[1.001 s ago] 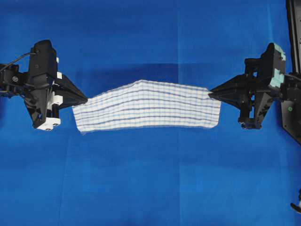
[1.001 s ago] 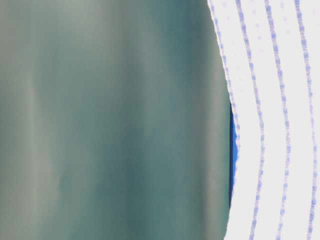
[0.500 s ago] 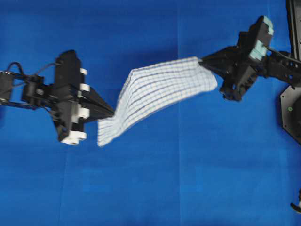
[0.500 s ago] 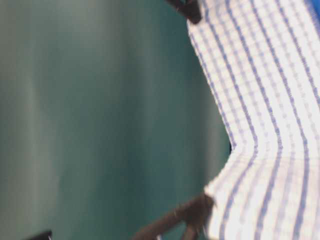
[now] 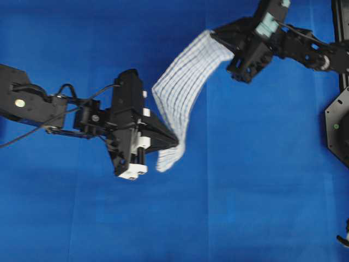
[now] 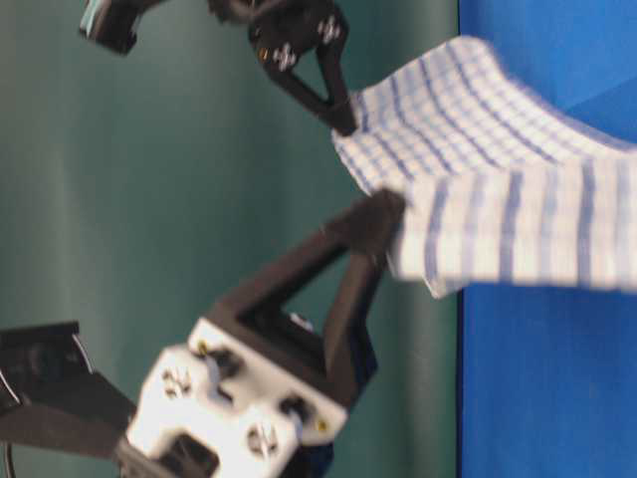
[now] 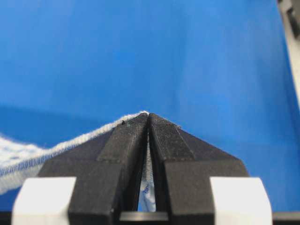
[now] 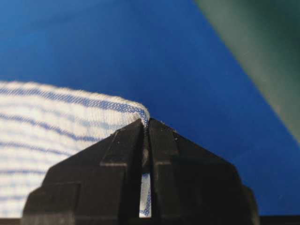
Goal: Fold the blue towel.
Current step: 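Lift the towel and rotate it, right gripper moving to the top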
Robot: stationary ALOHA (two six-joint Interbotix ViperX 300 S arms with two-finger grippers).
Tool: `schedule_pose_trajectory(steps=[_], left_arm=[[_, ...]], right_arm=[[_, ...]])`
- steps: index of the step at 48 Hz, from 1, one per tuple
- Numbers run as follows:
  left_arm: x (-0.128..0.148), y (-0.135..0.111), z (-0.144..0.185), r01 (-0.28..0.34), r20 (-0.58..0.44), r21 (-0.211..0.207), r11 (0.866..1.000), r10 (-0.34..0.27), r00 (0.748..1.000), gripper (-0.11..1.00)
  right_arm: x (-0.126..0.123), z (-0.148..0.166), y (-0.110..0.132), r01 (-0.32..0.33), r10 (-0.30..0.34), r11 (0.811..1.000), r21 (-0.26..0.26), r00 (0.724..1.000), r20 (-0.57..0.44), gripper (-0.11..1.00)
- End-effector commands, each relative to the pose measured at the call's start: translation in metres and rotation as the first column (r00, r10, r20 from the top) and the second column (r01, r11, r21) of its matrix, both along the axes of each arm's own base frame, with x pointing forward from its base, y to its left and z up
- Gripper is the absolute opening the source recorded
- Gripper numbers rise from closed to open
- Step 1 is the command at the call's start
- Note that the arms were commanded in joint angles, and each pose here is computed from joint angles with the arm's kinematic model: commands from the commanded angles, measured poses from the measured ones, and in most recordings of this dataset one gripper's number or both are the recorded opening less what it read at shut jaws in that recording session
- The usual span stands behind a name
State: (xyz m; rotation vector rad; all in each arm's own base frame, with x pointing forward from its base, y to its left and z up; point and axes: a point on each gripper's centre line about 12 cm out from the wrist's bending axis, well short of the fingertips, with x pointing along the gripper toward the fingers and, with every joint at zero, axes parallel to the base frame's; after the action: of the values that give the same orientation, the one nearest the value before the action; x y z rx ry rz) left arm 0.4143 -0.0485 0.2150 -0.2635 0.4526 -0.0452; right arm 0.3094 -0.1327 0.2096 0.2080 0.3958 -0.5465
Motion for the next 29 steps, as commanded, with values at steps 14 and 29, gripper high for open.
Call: schedule_pose_trajectory(steps=[14,29], left_arm=[[0.044,-0.013,0.017,0.017,0.156,-0.010,1.000,-0.015,0.988,0.02],[0.059,-0.016,0.014,0.018,0.227,-0.009,1.000,-0.015,0.974,0.02]], right_arm=[[0.021,0.018,-0.028,0.036,-0.034,0.998,-0.060,0.999,0.026,-0.04],[0.018,0.020,-0.037,0.061,-0.059,0.996,-0.066,0.998,0.029,-0.04]])
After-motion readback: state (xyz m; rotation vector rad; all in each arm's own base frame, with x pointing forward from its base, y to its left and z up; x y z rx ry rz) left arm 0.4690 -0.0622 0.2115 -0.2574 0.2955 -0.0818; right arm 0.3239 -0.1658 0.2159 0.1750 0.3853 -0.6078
